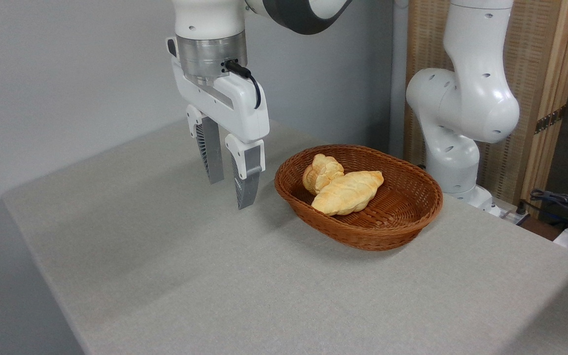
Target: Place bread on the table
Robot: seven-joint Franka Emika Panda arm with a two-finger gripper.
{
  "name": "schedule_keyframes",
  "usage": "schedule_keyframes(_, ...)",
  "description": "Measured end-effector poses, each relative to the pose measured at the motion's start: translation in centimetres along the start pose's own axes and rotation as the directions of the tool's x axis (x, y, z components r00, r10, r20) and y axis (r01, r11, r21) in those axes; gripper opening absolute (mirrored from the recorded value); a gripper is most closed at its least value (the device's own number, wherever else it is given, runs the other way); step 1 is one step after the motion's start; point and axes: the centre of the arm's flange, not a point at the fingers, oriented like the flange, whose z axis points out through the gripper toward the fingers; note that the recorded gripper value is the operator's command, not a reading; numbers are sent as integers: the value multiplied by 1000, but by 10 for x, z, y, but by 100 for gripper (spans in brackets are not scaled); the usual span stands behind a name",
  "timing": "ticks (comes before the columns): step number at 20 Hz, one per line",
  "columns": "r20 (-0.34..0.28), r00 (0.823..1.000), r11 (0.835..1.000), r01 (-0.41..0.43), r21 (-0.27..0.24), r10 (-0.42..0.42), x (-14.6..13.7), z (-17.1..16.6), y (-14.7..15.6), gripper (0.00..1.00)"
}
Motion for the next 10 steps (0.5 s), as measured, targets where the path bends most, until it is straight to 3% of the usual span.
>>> schedule_keyframes(10,0,1000,1000,-4,0,4,1,0,1,100)
